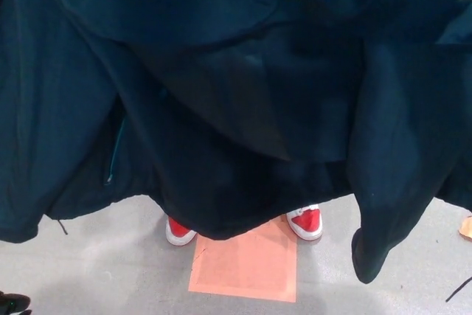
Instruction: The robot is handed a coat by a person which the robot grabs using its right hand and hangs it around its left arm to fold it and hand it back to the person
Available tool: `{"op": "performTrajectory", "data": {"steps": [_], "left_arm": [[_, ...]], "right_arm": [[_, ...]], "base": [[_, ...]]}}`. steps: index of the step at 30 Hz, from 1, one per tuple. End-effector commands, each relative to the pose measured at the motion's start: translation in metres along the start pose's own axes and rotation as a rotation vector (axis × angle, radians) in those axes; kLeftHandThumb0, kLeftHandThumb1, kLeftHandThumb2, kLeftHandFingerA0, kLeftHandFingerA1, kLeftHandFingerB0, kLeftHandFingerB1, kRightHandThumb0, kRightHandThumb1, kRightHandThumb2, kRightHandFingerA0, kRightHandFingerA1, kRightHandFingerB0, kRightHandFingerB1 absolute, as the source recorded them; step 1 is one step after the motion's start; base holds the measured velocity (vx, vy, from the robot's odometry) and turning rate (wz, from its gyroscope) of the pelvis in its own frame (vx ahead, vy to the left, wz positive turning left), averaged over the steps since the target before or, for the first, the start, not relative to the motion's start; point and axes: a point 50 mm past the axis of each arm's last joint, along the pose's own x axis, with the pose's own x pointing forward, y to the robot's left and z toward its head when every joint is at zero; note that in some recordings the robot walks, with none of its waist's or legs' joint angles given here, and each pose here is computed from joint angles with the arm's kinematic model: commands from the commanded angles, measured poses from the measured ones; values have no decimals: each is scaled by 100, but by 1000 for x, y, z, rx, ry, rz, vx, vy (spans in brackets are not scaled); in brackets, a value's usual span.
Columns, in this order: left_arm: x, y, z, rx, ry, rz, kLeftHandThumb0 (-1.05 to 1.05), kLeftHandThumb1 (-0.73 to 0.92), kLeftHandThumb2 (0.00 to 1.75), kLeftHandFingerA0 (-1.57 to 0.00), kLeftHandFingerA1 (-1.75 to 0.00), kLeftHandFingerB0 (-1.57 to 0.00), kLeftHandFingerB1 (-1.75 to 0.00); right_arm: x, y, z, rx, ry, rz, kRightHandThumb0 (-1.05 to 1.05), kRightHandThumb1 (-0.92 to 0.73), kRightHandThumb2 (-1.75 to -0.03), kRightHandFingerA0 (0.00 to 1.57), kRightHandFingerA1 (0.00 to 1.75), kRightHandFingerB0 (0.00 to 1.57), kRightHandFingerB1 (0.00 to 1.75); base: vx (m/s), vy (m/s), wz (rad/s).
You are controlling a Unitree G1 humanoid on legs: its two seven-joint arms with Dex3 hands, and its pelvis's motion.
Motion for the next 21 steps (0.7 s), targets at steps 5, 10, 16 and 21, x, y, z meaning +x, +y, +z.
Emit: {"op": "performTrajectory", "data": {"steps": [5,10,16,21], "left_arm": [[-3,7,-6,-70,10,-4,-62,90,67,-21,-31,-21,-31],[-5,7,-6,-8,-10,-23,-62,92,68,-21,-31,-22,-31],[-3,4,-3,-14,-3,-15,-62,90,67,-24,-32,-23,-32],[-2,5,-1,-29,-10,-15,-64,91,67,-24,-33,-23,-32]], "right_arm": [[10,59,-83,139,459,683,-91,-68,-106,0,19,0,13],[9,77,-118,124,625,785,-89,-66,-104,0,16,0,13],[-4,97,-142,218,789,897,-87,-61,-103,0,18,0,14],[-21,114,-151,416,888,1069,-96,-58,-81,1,18,0,1]], "base": [[0,0,0],[0,0,0],[0,0,0],[0,0,0]]}}
